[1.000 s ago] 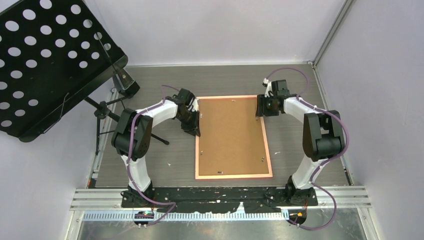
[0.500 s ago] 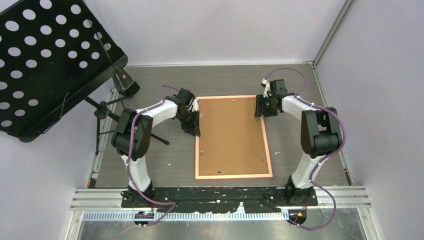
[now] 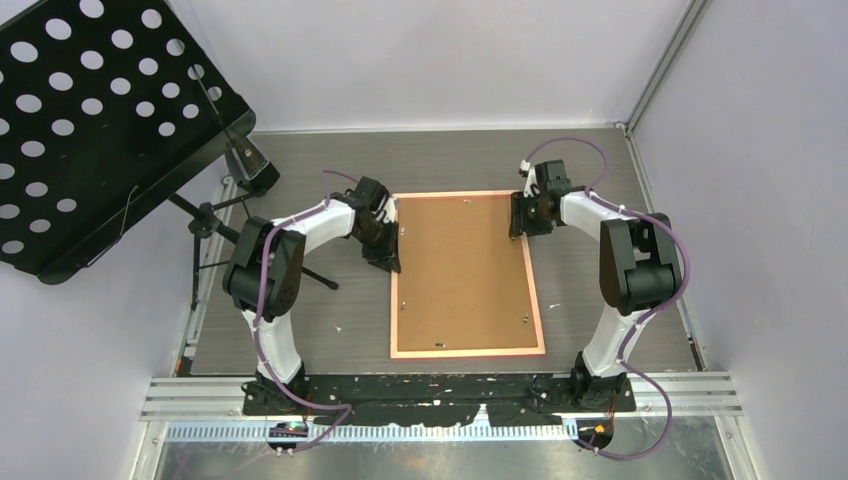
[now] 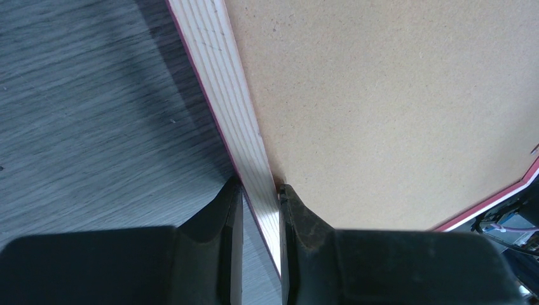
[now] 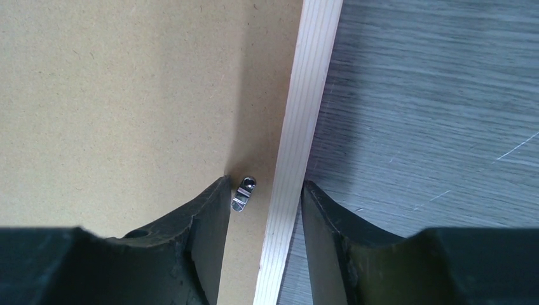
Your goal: Put the photo into the frame
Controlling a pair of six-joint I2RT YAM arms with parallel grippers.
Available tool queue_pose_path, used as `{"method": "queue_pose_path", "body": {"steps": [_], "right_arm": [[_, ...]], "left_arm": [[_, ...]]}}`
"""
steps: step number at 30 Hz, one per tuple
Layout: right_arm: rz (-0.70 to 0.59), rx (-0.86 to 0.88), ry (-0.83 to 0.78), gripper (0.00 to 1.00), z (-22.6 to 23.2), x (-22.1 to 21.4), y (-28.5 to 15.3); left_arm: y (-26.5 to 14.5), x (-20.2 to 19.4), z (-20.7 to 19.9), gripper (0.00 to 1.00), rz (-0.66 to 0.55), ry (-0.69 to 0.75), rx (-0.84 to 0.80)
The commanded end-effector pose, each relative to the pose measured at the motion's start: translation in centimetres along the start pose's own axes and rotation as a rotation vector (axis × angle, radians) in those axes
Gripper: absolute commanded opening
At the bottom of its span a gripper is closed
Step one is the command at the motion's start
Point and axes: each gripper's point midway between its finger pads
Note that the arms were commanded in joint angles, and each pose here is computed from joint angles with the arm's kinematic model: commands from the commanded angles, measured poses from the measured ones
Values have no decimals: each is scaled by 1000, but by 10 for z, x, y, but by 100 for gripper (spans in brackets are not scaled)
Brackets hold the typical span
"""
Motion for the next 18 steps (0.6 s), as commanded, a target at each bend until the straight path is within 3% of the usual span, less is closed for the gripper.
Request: {"method": "queue_pose_path", "body": {"steps": [1,8,18], "right_arm": [[-5,-49,-42,47,-8,5,0],[10,-69,-80,43,-12,1,-6],[32,-54,-148,51,-11,-1,-14]], "left_arm": [[3,10,1,0,-35,28,-5],[3,10,0,0,-32,25,-12],[3,10,1,0,-33,21,-13]]}}
Point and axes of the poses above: each gripper's point midway between its finger pads, its own y axis out along the fingers, its own z axis along the line the jaws close on, x = y × z, and after that the axes turned 2 degrees about y, right-handed
